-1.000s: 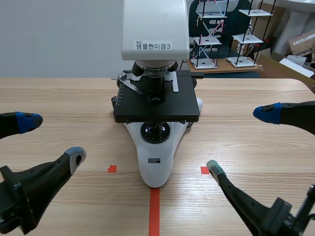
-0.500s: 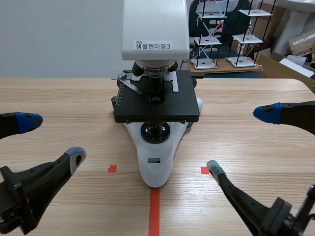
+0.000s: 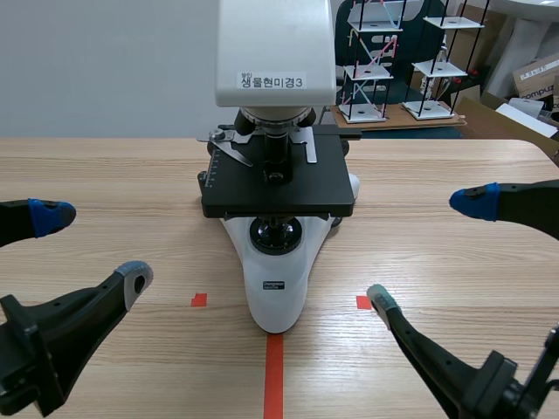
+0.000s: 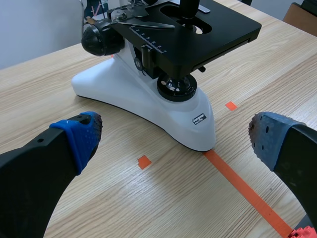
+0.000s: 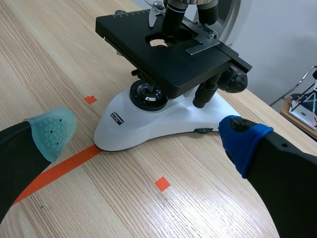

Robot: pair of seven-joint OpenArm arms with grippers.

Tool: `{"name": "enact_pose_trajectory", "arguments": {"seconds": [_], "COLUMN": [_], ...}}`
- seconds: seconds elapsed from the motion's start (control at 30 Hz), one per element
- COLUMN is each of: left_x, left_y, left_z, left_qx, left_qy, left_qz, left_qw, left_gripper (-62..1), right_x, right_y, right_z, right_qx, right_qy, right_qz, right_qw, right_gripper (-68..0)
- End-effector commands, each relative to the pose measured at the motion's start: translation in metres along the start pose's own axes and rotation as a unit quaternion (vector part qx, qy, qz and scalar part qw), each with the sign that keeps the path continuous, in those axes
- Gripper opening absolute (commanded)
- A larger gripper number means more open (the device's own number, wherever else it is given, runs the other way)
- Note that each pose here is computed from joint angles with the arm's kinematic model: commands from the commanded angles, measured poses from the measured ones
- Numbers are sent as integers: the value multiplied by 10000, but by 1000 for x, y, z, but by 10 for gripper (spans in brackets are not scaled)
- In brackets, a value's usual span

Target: Return to the home posture

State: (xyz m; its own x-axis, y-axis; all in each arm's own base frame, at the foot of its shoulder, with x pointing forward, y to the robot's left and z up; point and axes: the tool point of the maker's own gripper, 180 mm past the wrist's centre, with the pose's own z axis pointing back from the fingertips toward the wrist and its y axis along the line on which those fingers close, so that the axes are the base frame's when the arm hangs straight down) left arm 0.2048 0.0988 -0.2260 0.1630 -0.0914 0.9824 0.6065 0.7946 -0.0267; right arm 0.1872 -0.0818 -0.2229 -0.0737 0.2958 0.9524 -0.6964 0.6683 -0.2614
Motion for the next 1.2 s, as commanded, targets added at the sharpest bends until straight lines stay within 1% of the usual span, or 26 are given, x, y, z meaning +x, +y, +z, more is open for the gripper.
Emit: {"name": "enact_pose_trajectory", "arguments": {"seconds": [0.0,0.63,0.77,1.17], "left_x": [8,8,8,8], "left_y": [-2,-2,-2,-2], "left_z": [-1,-1,-1,-1], "left_qx": [-28,-28,-28,-28], "left_qy": [-150,-150,-150,-150], "left_qz": [12,12,12,12], "left_qw": [9999,9999,9999,9999], "left_gripper": [14,14,14,14], "right_x": [5,5,5,5], "right_y": [-4,-4,-4,-4], "right_z": [-2,-2,-2,-2], "right_qx": [-47,-47,-47,-47], "right_qy": [-114,-112,-112,-112], "right_qz": [9,9,9,9], "right_qw": [9999,9999,9999,9999], "right_gripper": [-33,-34,-56,-56]}}
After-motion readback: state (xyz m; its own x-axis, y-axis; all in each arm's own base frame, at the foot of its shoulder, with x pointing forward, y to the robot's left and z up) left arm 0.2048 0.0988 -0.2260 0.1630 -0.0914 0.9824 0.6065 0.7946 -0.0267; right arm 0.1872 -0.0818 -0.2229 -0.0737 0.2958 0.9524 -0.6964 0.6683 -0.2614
